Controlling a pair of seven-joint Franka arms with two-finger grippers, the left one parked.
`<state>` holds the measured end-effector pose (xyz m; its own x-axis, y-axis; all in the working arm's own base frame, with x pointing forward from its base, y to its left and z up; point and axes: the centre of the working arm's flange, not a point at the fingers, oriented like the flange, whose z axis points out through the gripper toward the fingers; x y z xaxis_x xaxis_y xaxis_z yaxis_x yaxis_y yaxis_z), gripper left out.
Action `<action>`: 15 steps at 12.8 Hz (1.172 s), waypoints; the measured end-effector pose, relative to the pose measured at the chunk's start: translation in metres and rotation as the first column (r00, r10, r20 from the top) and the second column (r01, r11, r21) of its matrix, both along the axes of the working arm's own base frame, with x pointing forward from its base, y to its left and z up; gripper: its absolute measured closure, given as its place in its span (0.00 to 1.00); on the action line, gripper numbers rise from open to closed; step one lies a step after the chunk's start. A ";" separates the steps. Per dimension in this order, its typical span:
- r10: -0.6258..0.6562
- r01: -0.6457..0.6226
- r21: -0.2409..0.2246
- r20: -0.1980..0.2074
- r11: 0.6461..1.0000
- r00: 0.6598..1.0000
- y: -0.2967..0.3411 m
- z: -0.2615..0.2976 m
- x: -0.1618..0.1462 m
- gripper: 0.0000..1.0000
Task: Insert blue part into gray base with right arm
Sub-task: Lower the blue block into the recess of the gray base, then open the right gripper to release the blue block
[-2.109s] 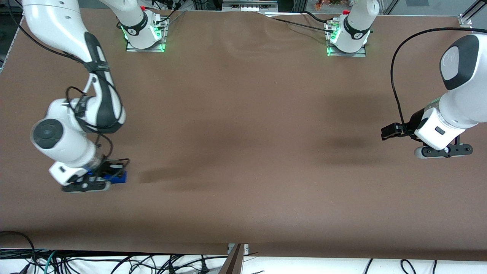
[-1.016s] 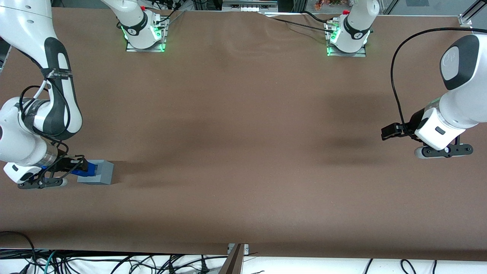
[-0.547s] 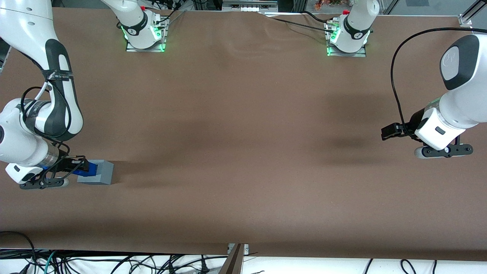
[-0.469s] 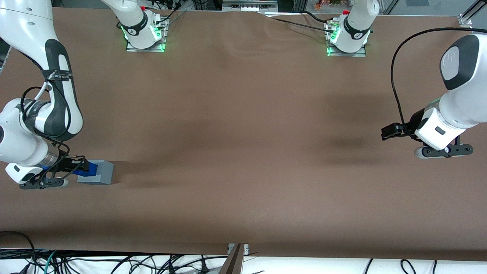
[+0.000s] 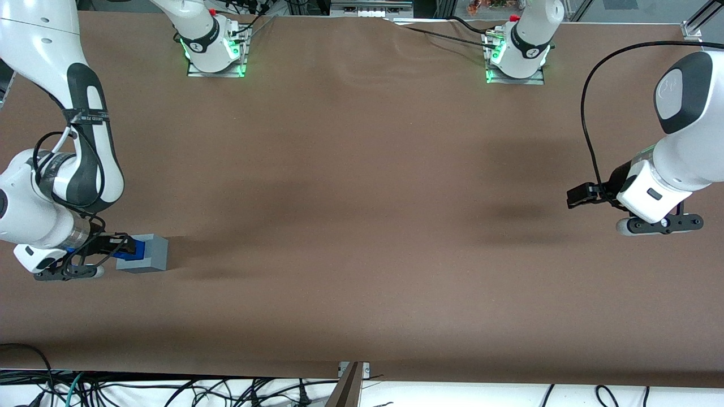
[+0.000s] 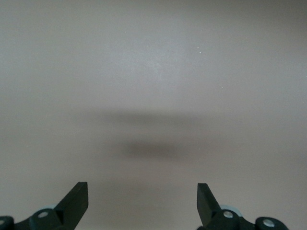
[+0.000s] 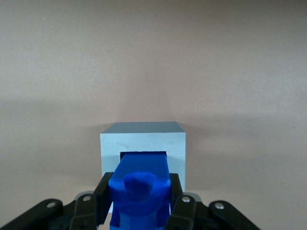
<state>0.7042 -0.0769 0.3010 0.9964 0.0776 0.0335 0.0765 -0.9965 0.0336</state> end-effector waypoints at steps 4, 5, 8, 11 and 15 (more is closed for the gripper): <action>-0.004 0.004 0.000 0.008 1.000 1.000 -0.002 -0.002 0.002 0.11; -0.001 0.001 -0.003 0.029 1.000 1.000 -0.001 0.007 0.006 0.01; 0.008 -0.008 -0.006 0.111 1.000 0.994 0.003 0.050 0.022 0.00; 0.018 -0.020 0.016 0.112 1.000 0.994 0.013 0.092 0.017 0.00; 0.079 -0.081 0.043 0.059 0.996 0.995 0.056 0.136 0.000 0.00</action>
<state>0.7040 -0.0214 0.4369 0.9834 0.1540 0.0960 0.1551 -0.9879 -0.0044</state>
